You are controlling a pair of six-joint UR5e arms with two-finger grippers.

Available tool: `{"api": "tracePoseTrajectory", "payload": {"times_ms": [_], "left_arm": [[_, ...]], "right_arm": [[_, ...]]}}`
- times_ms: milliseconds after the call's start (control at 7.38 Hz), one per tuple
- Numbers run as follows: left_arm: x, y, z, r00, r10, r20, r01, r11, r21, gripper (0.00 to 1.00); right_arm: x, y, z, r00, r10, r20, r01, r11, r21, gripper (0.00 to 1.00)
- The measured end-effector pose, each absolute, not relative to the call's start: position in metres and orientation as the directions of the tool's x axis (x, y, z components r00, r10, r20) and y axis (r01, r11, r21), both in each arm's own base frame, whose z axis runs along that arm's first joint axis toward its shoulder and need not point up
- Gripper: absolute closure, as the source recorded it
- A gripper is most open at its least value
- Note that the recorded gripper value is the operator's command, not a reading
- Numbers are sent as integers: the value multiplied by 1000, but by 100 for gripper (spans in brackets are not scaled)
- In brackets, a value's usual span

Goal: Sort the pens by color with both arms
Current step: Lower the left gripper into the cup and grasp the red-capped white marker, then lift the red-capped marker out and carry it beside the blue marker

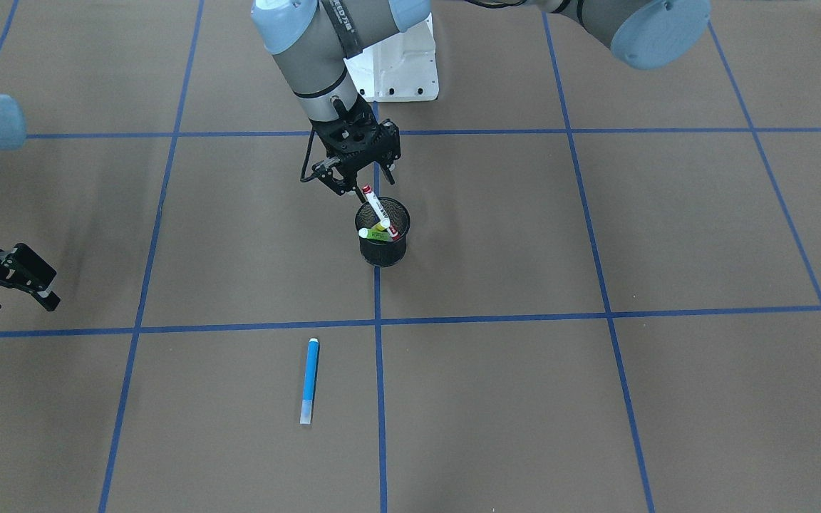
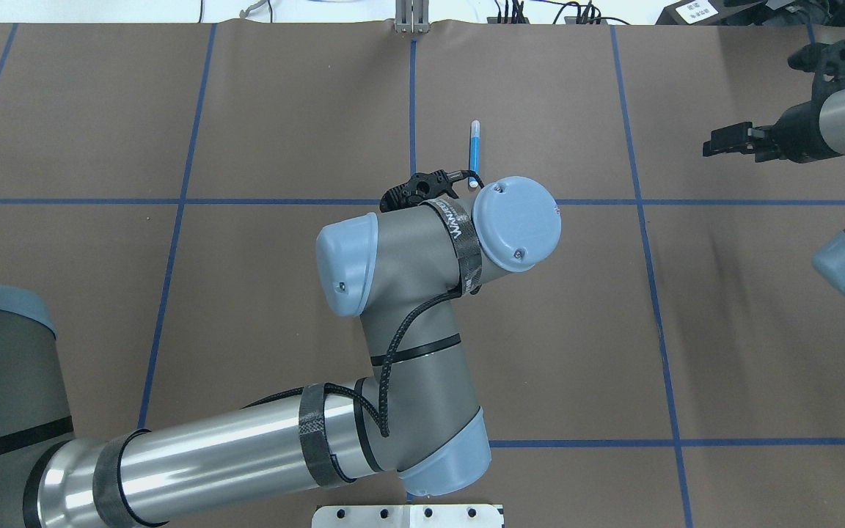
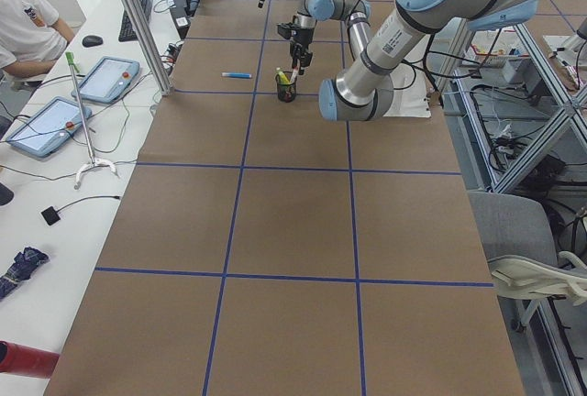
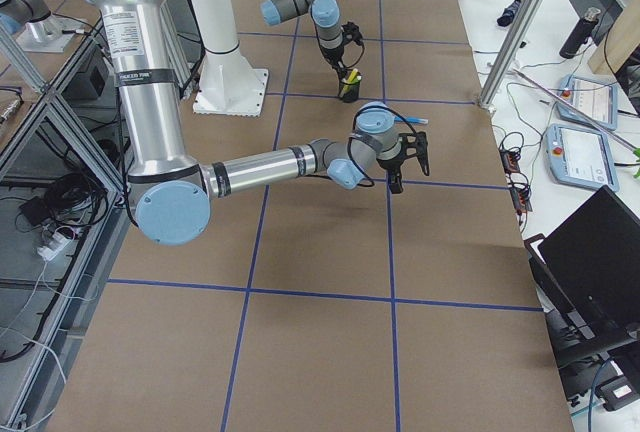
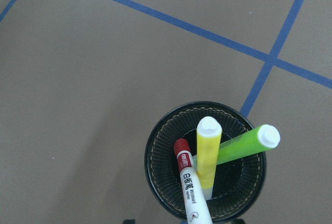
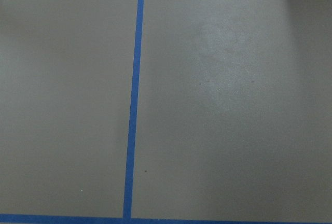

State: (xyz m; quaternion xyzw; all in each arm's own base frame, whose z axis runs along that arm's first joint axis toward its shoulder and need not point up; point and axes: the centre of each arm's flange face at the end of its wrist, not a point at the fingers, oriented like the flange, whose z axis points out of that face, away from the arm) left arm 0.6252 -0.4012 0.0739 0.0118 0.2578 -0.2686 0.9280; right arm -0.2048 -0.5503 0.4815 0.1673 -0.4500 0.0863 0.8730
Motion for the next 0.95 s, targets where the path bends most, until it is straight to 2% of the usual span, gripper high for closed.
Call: {"api": "tracePoseTrajectory", "payload": {"times_ms": [271,407,949], "left_arm": [[626,-401,76,723,-493,-484,504,856,-117,93],[626,-401,76,723,-493,-484,504,855,-117,100],[622,-401,72,719,-491,-492,504,856,-119,100]], "right_arm": [[-204,-549,480,578,-1,816,-302,929,215,1],[-203,-549,480,578,0,816,-303,928,215,1],[-201,-550,473,572,-7,820,-308,925,222,1]]}}
